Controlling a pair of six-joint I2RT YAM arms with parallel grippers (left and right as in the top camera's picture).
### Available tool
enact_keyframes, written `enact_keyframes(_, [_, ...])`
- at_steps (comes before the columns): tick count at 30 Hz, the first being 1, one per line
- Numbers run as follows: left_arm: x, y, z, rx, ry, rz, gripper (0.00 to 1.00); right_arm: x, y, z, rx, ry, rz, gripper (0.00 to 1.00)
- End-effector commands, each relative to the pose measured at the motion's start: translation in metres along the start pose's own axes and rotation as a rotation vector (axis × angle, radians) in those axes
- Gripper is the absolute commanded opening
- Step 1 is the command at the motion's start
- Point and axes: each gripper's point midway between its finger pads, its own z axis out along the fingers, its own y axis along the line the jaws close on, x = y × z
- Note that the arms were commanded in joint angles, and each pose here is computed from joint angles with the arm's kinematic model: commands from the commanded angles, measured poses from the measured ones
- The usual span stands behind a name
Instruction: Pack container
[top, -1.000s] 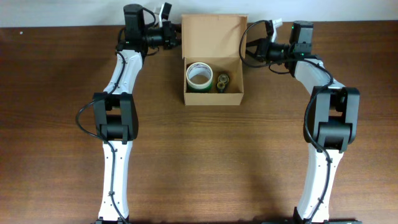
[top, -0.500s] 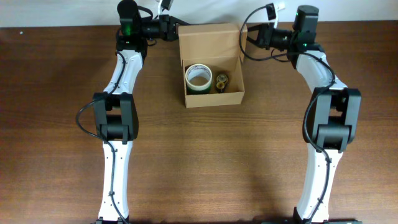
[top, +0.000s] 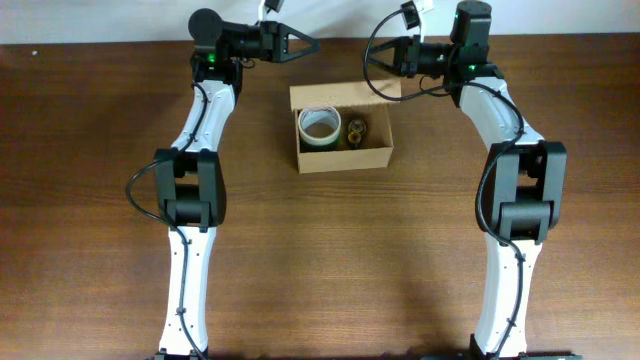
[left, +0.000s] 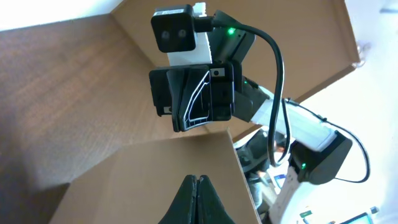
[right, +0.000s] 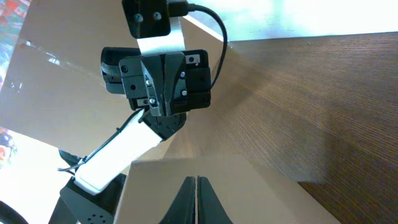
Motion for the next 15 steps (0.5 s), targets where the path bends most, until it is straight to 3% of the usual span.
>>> enact_keyframes(1, [0.000, -0.005, 0.001, 0.002, 0.013, -0.027, 0.01, -0.008, 0.027, -0.001, -0.036, 0.014, -0.049, 0.04])
enact_keyframes(15, [0.003, -0.008, 0.015, 0.016, 0.033, -0.037, 0.01, -0.001, 0.038, 0.021, -0.058, 0.052, 0.045, 0.04])
